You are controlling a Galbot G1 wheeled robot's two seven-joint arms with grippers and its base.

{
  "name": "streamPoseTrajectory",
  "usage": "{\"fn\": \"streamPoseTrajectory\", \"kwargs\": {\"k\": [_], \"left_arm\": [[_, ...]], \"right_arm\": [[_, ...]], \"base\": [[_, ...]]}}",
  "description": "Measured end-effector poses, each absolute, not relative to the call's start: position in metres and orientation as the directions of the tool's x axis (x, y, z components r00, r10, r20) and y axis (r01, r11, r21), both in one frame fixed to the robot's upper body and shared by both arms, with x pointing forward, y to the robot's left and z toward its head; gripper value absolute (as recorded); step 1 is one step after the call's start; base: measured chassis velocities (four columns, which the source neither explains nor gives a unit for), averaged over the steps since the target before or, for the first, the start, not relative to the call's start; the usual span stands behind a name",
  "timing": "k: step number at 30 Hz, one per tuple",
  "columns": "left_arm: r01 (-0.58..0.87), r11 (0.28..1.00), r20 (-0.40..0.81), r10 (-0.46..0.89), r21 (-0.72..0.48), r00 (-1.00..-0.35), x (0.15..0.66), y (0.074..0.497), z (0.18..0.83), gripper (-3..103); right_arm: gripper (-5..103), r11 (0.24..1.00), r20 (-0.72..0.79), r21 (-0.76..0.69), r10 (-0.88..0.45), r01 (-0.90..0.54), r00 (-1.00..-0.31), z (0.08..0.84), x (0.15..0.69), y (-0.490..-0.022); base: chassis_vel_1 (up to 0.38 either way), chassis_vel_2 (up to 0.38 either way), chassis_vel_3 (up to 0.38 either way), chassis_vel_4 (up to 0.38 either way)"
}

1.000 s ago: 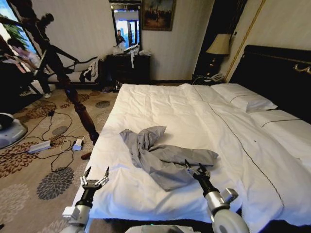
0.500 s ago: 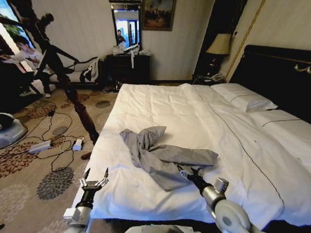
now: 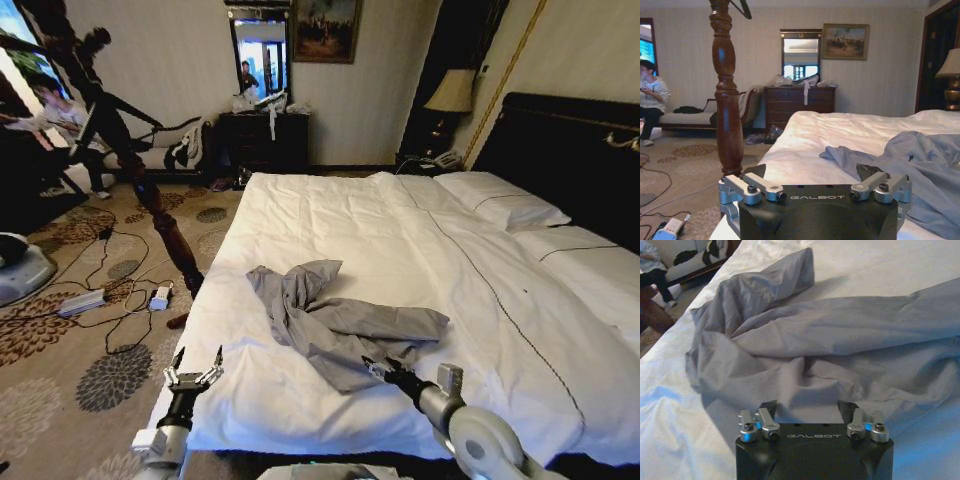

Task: Pick up the clothes from the bed and hang them on the clothes hanger.

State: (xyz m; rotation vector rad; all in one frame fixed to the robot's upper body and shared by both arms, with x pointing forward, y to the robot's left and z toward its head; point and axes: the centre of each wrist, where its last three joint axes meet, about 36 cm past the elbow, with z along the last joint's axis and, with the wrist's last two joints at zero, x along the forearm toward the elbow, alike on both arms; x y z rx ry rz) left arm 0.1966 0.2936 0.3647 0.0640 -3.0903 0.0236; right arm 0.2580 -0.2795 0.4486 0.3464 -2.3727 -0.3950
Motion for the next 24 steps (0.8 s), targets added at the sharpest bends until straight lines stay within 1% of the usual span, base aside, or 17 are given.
{"fn": "streamPoseTrajectory", "kwargs": {"k": [2, 3, 6, 8, 11, 13, 16, 18, 19, 20, 24], "left_arm": [[-0.049, 0.999, 0.052, -0.048, -0.013, -0.998, 0.1942, 0.2942, 0.3643, 100], [-0.049, 0.999, 0.052, -0.048, -0.013, -0.998, 0.1942, 0.2942, 0.3643, 100], [-0.059, 0.998, 0.049, -0.059, -0.01, -0.997, 0.1924, 0.2964, 0.3649, 100], [-0.061, 0.998, 0.048, -0.061, -0.011, -0.997, 0.1924, 0.2966, 0.3652, 100], [-0.069, 0.997, 0.045, -0.069, -0.016, -0.997, 0.1928, 0.2972, 0.366, 100], [-0.071, 0.997, 0.044, -0.07, -0.017, -0.997, 0.1931, 0.2972, 0.3661, 100], [-0.075, 0.997, 0.043, -0.073, -0.022, -0.996, 0.1939, 0.2966, 0.3653, 100], [-0.075, 0.997, 0.043, -0.074, -0.023, -0.996, 0.194, 0.2966, 0.3652, 100], [-0.076, 0.997, 0.043, -0.075, -0.025, -0.996, 0.1943, 0.2967, 0.3652, 100], [-0.078, 0.996, 0.043, -0.076, -0.031, -0.996, 0.1948, 0.297, 0.3654, 100], [-0.082, 0.996, 0.044, -0.081, -0.036, -0.996, 0.1952, 0.2979, 0.3654, 100]], "right_arm": [[57, 0.917, 0.595, 0.37, -0.358, -0.149, -0.719, 0.4489, 0.2562, -0.2785], [57, 0.917, 0.595, 0.37, -0.358, -0.149, -0.719, 0.4489, 0.2562, -0.2785], [41, 0.919, 0.596, 0.36, -0.359, -0.161, -0.718, 0.4492, 0.2532, -0.2775], [41, 0.919, 0.595, 0.358, -0.359, -0.164, -0.719, 0.4492, 0.2527, -0.2776], [24, 0.923, 0.589, 0.343, -0.357, -0.176, -0.725, 0.449, 0.2497, -0.2792], [24, 0.923, 0.587, 0.342, -0.357, -0.177, -0.727, 0.4492, 0.2493, -0.2796], [8, 0.924, 0.579, 0.338, -0.354, -0.179, -0.734, 0.4497, 0.2485, -0.2813], [8, 0.924, 0.578, 0.337, -0.354, -0.18, -0.735, 0.4499, 0.2483, -0.2815], [3, 0.924, 0.577, 0.337, -0.355, -0.181, -0.736, 0.4502, 0.248, -0.2818], [1, 0.923, 0.573, 0.337, -0.356, -0.183, -0.738, 0.4508, 0.2474, -0.2822], [0, 0.922, 0.566, 0.339, -0.358, -0.186, -0.742, 0.4507, 0.2468, -0.2824]], "base": [[0.0, 0.0, 0.0, 0.0], [0.0, 0.0, 0.0, 0.0], [0.0, 0.0, 0.0, 0.0], [0.0, 0.0, 0.0, 0.0], [0.0, 0.0, 0.0, 0.0], [0.0, 0.0, 0.0, 0.0], [0.0, 0.0, 0.0, 0.0], [0.0, 0.0, 0.0, 0.0], [0.0, 0.0, 0.0, 0.0], [0.0, 0.0, 0.0, 0.0], [0.0, 0.0, 0.0, 0.0]]}}
